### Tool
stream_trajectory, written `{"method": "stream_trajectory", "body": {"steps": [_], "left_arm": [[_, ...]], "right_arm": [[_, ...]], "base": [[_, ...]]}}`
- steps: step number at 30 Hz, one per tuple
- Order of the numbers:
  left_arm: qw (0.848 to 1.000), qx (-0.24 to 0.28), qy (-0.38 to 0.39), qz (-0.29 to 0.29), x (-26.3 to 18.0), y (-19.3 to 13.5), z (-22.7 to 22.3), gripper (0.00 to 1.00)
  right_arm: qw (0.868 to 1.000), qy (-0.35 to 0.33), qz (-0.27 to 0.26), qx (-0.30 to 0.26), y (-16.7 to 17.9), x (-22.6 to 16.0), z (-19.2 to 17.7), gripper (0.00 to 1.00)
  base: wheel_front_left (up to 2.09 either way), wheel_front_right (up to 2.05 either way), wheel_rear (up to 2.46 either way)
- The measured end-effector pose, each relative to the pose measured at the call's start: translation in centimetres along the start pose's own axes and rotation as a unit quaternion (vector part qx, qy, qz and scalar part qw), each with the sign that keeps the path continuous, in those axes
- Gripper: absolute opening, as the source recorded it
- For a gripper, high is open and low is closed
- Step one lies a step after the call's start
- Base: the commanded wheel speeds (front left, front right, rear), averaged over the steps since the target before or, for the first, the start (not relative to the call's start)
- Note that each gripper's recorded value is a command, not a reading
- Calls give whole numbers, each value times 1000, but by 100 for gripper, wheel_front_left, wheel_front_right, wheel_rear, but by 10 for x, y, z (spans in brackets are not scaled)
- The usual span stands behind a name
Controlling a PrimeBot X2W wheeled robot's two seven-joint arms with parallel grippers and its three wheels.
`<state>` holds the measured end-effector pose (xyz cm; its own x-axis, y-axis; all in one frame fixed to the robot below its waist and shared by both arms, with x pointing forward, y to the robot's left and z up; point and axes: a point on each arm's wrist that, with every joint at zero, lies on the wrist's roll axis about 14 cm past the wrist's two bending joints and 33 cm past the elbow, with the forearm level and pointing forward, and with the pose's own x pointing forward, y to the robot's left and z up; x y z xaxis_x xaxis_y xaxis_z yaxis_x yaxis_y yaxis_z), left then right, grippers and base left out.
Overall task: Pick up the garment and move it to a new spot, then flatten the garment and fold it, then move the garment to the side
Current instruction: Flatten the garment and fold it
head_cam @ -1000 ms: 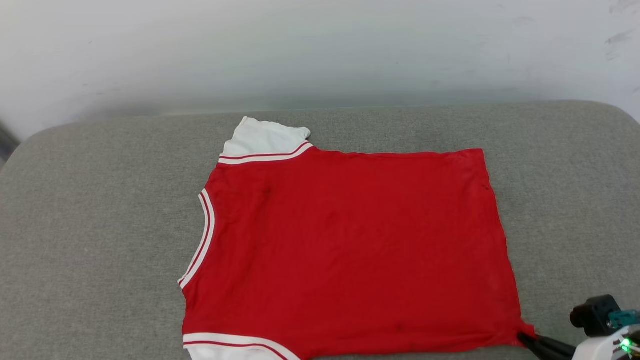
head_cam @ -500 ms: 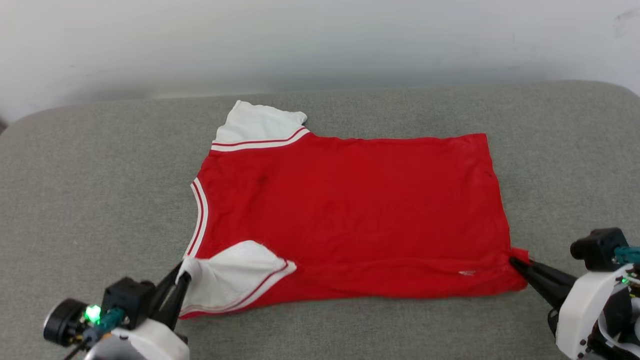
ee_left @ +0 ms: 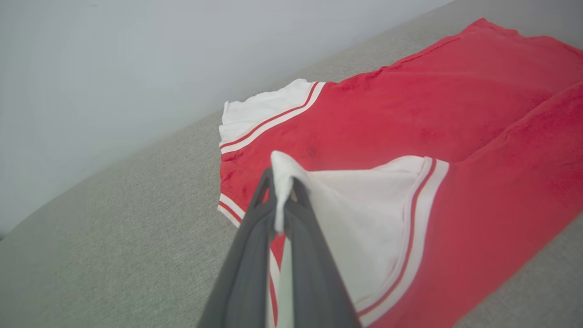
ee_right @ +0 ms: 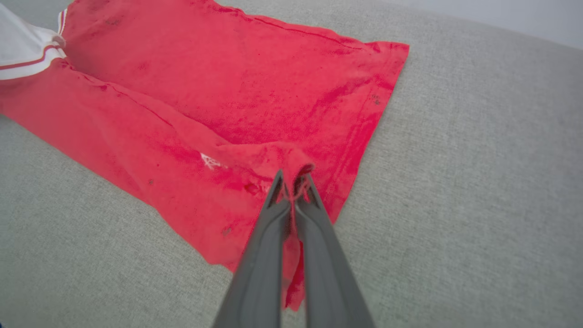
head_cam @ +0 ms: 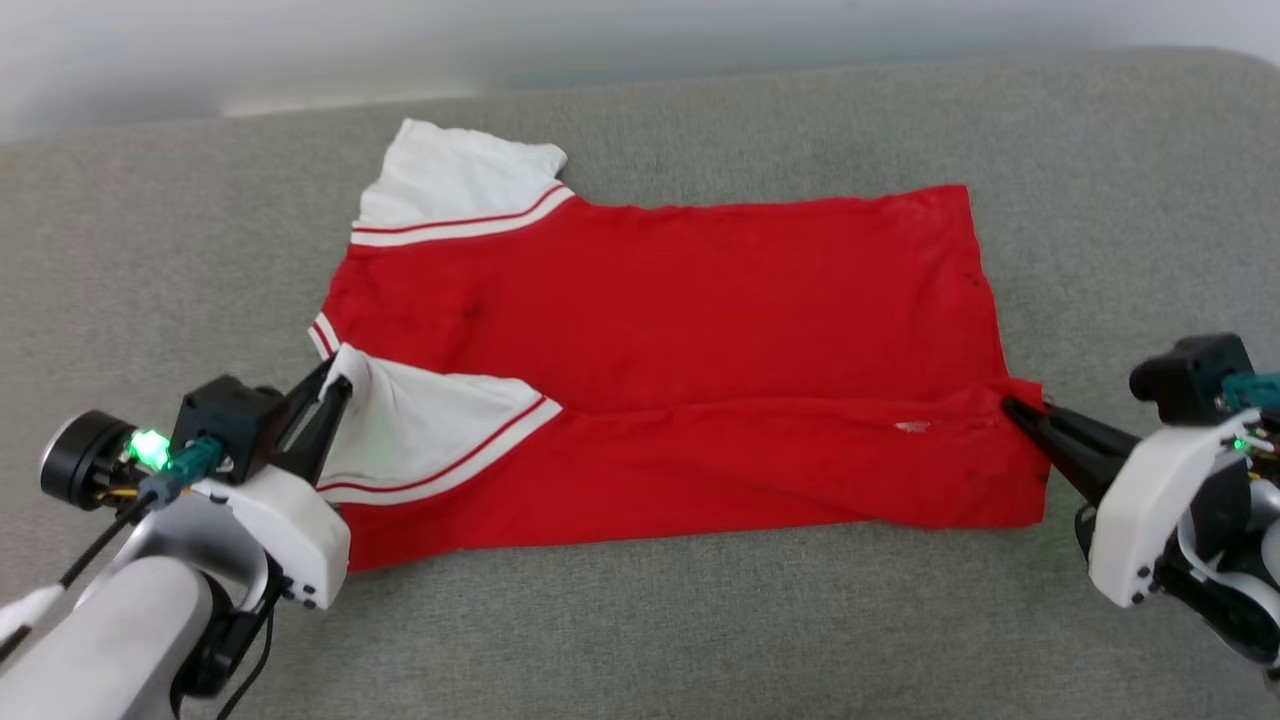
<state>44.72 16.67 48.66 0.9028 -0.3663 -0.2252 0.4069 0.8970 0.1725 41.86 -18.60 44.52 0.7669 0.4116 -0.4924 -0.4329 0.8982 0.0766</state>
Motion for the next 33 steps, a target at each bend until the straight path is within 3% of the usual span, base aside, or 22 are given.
{"method": "stream_trajectory", "body": {"steps": [15, 19, 20, 21, 22, 23, 33], "left_arm": [[993, -12, 114, -23, 40, 5, -87, 0], [993, -19, 114, -19, 41, 5, -89, 0], [993, -20, 113, -19, 40, 5, -89, 19], [993, -19, 113, -17, 39, 6, -89, 100], [993, -18, 112, -15, 38, 7, -88, 100], [994, -17, 109, -13, 37, 8, -85, 100], [997, 3, 81, 10, 23, 37, -33, 100]], "right_arm": [[995, 99, -23, 1, -26, 46, -43, 0], [995, 90, -19, 23, -22, 51, -39, 0], [996, 86, -17, 28, -19, 52, -39, 0], [996, 82, -17, 25, -18, 51, -37, 24], [997, 76, -19, 22, -20, 50, -33, 50], [997, 70, -20, 20, -20, 49, -29, 100], [1000, 0, -17, -3, -15, 33, 9, 100]], "base": [[0, 0, 0], [0, 0, 0], [0, 0, 0], [0, 0, 0], [0, 0, 0], [0, 0, 0], [0, 0, 0]]}}
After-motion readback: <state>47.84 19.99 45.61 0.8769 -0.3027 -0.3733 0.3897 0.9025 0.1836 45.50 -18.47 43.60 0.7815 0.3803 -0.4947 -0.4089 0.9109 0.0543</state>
